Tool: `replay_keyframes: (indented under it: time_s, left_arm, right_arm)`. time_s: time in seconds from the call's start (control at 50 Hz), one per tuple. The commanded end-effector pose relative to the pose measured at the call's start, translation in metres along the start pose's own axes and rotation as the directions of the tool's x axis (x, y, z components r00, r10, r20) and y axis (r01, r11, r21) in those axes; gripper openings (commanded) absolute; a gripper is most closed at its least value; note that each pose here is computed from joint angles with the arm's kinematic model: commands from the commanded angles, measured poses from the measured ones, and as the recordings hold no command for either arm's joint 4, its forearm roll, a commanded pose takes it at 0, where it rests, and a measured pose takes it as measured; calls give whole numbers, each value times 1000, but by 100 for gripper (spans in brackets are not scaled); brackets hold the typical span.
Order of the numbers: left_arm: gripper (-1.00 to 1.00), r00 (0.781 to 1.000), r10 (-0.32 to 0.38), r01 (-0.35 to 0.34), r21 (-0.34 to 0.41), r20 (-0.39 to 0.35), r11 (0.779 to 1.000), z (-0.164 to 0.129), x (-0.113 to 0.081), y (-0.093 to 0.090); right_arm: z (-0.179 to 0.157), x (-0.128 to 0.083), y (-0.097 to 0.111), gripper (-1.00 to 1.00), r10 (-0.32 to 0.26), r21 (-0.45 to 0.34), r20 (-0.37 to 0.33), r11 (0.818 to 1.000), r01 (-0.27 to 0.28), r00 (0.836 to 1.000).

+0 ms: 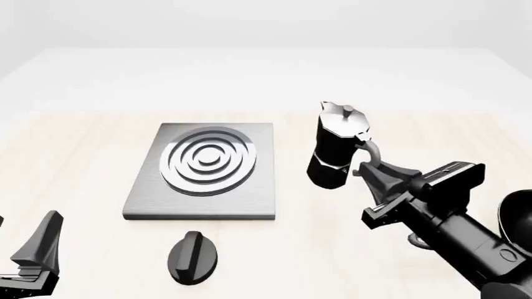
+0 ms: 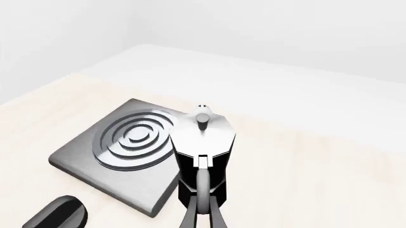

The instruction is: Put the moka pot on the stove.

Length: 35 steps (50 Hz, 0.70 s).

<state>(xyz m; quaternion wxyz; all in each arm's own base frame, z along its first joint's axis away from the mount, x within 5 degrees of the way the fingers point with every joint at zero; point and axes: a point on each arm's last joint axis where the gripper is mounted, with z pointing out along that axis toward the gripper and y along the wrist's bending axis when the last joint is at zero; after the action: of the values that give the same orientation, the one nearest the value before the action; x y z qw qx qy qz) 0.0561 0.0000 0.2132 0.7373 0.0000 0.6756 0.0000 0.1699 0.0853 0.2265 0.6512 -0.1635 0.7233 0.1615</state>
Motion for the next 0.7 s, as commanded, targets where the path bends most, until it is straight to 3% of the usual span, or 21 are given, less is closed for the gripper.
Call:
replay_keyframes:
  time_s: [0.02, 0.7]
  left_arm:
    - [100, 1000, 0, 0, 0, 0, 1000, 0, 0, 0]
    - [100, 1000, 0, 0, 0, 0, 1000, 0, 0, 0]
  right_arm:
    - [2, -23, 5, -100, -9, -23, 65, 1000, 11, 998]
    - [29, -65, 18, -100, -20, -72, 124, 997, 29, 992]
